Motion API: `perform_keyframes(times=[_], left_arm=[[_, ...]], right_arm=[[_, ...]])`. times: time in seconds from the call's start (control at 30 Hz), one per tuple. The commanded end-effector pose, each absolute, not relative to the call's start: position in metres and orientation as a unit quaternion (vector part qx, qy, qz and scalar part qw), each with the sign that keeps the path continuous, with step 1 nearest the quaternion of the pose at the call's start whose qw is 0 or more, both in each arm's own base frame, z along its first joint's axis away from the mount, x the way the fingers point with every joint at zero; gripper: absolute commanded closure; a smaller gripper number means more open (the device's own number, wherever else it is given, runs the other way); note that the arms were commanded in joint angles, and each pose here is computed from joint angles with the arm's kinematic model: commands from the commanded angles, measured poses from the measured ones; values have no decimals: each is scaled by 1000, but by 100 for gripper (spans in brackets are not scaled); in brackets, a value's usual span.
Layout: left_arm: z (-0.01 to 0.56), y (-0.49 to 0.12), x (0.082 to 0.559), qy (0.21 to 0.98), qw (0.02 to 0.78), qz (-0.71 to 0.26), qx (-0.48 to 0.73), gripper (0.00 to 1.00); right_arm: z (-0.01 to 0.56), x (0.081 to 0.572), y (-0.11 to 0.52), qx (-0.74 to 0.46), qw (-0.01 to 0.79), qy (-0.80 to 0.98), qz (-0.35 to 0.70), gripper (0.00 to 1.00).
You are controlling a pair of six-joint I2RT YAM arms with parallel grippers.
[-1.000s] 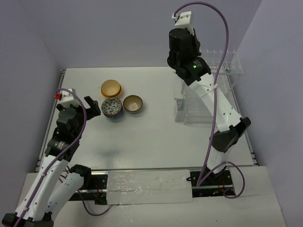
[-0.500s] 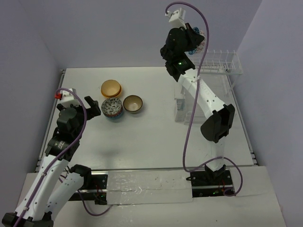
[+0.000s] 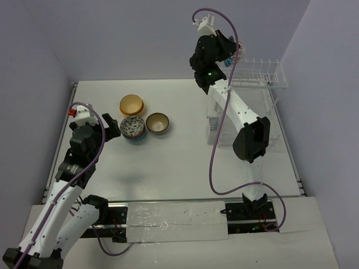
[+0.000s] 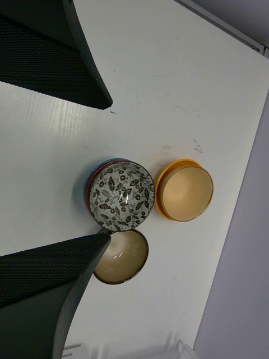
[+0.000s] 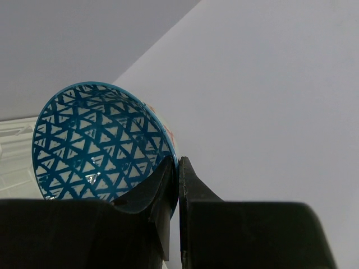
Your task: Load the bowls into the dish rack
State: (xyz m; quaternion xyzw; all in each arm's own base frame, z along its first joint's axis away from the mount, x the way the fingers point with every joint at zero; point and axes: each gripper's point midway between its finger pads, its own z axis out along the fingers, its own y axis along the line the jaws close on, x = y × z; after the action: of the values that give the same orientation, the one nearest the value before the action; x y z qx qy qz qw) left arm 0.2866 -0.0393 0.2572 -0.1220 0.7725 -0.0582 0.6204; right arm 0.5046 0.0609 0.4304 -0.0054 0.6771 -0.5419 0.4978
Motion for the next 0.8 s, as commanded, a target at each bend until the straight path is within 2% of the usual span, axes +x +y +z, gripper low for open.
perform_keyframes(times=[0.0,0.77], left_arm=[[260,-44,290,767,628,-66,-114,1],[256,-44,292,772,622,-62,-110,1]], right_arm=[[458,505,55,24,539,658,-525,100],[404,541,41,-11,479,662,-577,100]])
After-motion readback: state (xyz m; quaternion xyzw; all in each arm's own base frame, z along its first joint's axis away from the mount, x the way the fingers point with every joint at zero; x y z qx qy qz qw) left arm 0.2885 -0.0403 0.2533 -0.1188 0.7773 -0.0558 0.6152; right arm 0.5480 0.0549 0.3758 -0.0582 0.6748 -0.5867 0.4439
